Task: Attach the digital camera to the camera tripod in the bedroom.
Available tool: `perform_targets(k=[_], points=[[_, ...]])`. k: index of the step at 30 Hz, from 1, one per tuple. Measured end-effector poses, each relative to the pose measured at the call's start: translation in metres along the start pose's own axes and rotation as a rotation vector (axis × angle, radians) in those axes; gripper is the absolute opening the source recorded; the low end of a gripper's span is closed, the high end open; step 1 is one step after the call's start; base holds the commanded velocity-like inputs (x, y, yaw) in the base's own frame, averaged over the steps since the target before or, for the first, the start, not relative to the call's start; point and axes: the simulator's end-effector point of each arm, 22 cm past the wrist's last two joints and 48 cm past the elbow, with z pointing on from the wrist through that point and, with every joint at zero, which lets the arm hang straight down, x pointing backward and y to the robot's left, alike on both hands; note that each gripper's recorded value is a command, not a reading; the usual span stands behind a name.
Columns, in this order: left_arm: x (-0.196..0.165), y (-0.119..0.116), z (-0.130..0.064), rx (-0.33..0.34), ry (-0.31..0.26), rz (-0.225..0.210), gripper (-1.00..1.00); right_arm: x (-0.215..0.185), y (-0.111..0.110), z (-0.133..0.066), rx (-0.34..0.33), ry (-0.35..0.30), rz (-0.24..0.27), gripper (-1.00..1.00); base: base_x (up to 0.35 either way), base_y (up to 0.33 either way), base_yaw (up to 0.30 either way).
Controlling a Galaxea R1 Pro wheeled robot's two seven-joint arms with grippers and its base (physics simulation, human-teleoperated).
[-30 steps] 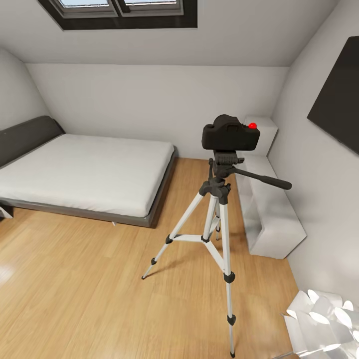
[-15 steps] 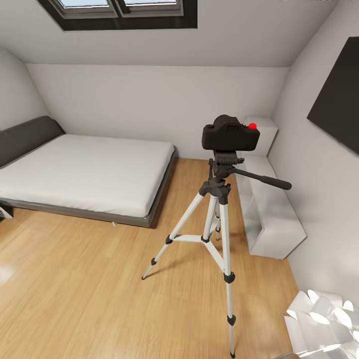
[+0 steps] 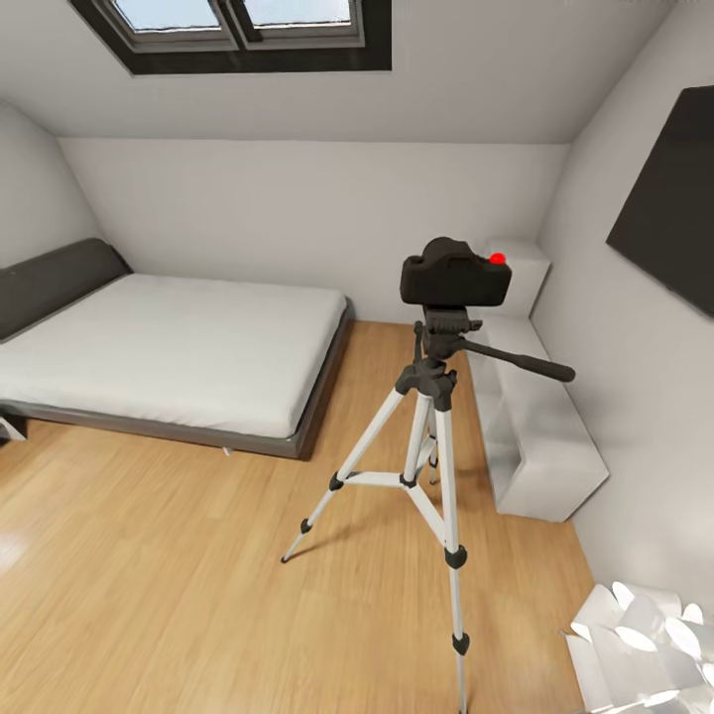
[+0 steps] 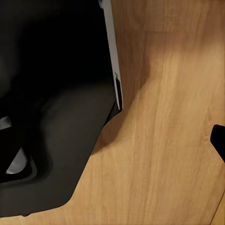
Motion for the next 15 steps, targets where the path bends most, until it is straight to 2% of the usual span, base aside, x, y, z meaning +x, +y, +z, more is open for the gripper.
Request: perform_targets(k=[15], points=[[-0.0079, -0.0005, -0.0025, 0.001, -0.021, -0.004, 1.0, -0.0085, 0.0028, 0.0002, -0.005, -0.022, 0.001, 1.0, 0.0, 0.0, 0.0]])
